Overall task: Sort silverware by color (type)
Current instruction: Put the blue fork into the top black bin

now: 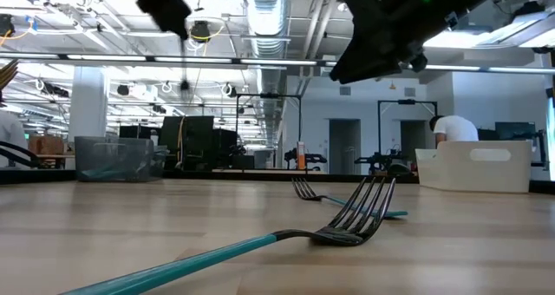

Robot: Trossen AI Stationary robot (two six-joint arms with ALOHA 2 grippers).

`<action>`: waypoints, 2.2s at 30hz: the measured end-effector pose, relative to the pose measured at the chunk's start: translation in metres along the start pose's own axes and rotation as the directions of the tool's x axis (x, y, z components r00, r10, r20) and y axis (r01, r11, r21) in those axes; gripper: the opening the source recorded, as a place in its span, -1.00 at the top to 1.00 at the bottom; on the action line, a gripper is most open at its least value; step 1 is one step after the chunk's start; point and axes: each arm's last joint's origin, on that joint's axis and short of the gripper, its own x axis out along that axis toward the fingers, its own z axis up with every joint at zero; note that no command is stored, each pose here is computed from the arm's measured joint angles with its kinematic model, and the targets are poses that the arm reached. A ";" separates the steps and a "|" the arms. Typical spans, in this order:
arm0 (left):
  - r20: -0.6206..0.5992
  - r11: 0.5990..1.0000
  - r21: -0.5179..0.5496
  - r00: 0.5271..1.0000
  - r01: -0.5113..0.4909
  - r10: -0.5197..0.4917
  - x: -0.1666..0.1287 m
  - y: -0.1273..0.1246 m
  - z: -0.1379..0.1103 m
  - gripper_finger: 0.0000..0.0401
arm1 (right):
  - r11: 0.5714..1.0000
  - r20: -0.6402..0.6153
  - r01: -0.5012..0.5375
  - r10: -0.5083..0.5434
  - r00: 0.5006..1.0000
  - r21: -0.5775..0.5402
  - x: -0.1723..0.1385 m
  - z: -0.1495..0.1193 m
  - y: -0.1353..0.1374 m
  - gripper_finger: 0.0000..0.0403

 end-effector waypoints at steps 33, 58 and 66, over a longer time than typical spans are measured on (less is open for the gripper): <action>-0.600 0.859 -0.357 0.615 0.367 -0.512 0.127 0.110 -0.093 0.99 | 0.998 -0.060 -0.022 0.025 0.998 0.050 0.011 -0.011 -0.010 0.34; -0.388 0.854 -0.436 0.796 0.285 -0.464 0.103 0.123 -0.075 0.11 | 0.969 -0.302 -0.127 0.189 0.934 0.212 0.037 -0.049 0.034 0.34; -0.045 0.778 -0.402 0.838 0.483 -0.544 0.036 0.110 -0.044 0.12 | 0.993 -0.432 -0.012 0.064 0.900 0.121 0.050 -0.053 0.060 0.33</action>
